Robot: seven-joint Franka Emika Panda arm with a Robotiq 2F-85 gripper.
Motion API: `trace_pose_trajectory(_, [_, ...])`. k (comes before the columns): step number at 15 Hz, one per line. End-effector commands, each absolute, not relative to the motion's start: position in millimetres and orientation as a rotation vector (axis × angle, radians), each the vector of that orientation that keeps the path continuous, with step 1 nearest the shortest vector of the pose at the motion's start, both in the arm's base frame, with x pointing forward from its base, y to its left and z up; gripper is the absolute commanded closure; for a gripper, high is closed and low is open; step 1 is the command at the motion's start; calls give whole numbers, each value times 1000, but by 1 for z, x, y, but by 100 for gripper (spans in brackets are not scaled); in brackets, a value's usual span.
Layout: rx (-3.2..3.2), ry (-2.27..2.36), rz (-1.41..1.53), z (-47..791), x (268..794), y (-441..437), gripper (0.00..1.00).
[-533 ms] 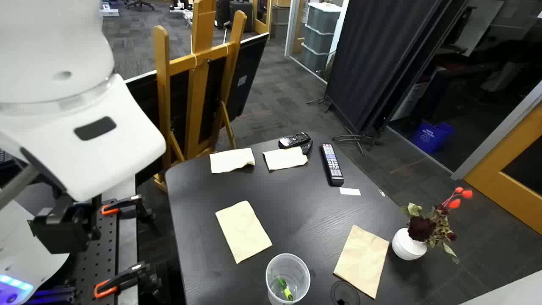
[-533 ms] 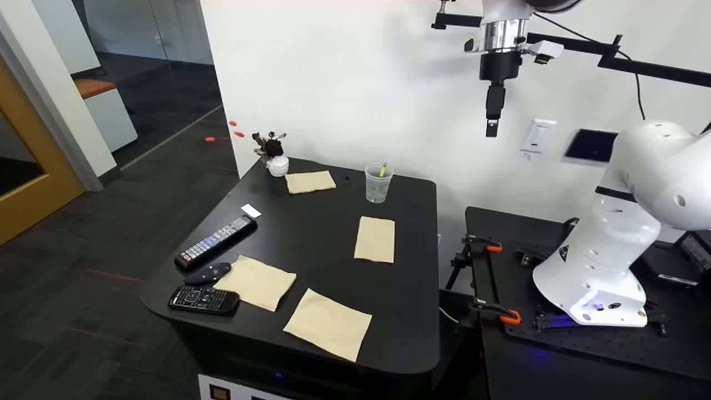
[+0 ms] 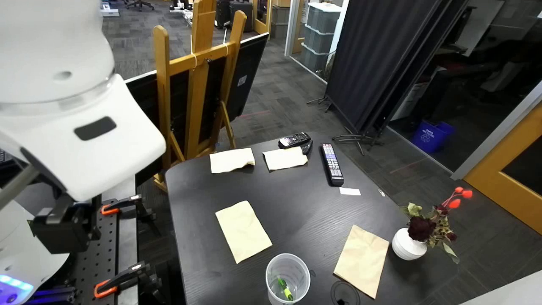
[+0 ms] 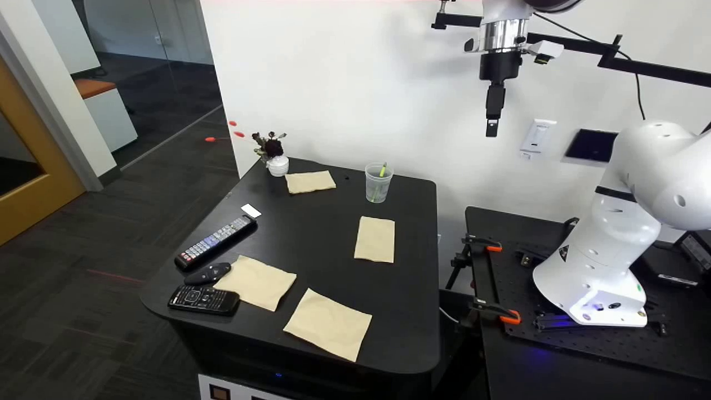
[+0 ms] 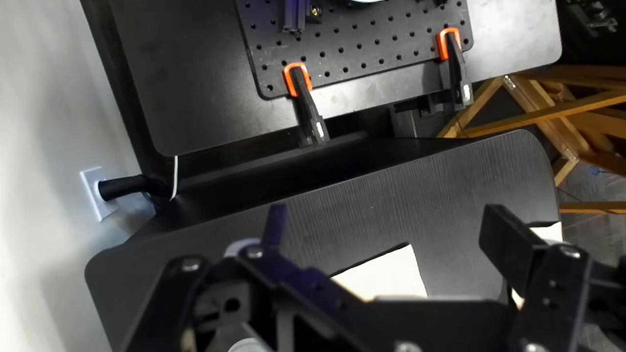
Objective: Put the pen in the cup on the table
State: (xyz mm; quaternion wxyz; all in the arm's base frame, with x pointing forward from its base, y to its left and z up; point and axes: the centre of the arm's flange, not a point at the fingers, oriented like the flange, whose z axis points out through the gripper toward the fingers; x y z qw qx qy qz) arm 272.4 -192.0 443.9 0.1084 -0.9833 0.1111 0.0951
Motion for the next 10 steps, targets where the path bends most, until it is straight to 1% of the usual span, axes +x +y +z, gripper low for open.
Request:
trace_pose_trajectory(1, [-2893,327,280,444,272,-192,0])
trace_pose_trajectory(3, [-2893,347,278,442,275,-193,0])
trace_pose_trajectory(10, [-2865,599,226,416,315,-196,0])
